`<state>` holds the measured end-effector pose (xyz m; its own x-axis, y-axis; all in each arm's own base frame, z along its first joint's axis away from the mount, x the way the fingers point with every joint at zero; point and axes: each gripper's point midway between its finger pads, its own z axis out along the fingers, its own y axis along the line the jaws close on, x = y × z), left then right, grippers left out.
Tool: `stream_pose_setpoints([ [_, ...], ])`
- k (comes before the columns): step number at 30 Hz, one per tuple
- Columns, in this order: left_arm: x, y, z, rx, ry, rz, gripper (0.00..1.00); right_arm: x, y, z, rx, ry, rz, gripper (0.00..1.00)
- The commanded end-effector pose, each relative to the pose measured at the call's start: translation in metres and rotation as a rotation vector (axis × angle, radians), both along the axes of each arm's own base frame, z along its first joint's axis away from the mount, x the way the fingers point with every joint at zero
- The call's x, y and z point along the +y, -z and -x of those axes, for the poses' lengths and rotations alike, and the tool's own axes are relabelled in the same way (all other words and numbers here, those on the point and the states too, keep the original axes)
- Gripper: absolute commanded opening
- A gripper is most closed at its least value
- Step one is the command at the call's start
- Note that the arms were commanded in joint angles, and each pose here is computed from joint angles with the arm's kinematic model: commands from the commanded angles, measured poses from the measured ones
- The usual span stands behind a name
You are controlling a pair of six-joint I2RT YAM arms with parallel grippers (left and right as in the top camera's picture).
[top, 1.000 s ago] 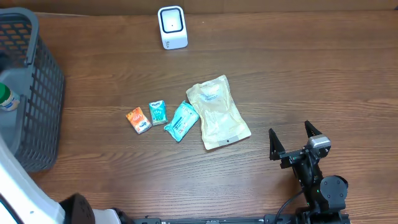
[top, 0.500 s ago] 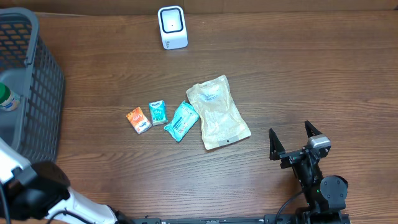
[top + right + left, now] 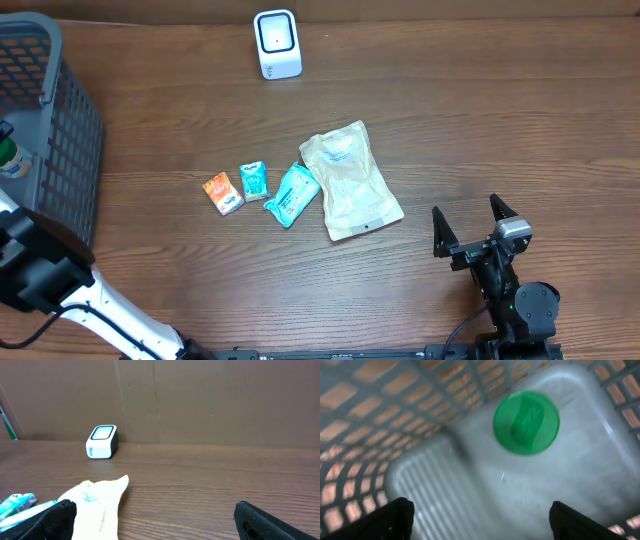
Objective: Scan the item barcode
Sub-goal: 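Move the left gripper back into the basket, then grasp the green-capped jar in the basket with the left gripper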
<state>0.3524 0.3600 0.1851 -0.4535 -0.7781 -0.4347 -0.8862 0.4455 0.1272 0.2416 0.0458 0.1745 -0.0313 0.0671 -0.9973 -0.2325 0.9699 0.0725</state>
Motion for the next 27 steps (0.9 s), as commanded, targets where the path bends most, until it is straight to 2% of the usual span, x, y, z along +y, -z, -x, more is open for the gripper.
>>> stream_pose_setpoints([
  [1, 0.008, 0.017, -0.006, 0.034, 0.056, -0.001, 0.89, 0.001, 0.002, 0.0, -0.004, -0.005, -0.004, 1.0],
  [12, 0.024, 0.059, -0.025, 0.043, 0.068, -0.001, 0.83, 0.001, 0.002, 0.0, -0.004, -0.005, -0.004, 1.0],
  [27, 0.035, 0.086, -0.036, 0.059, 0.099, -0.012, 0.85, 0.001, 0.002, 0.0, -0.004, -0.005, -0.003, 1.0],
])
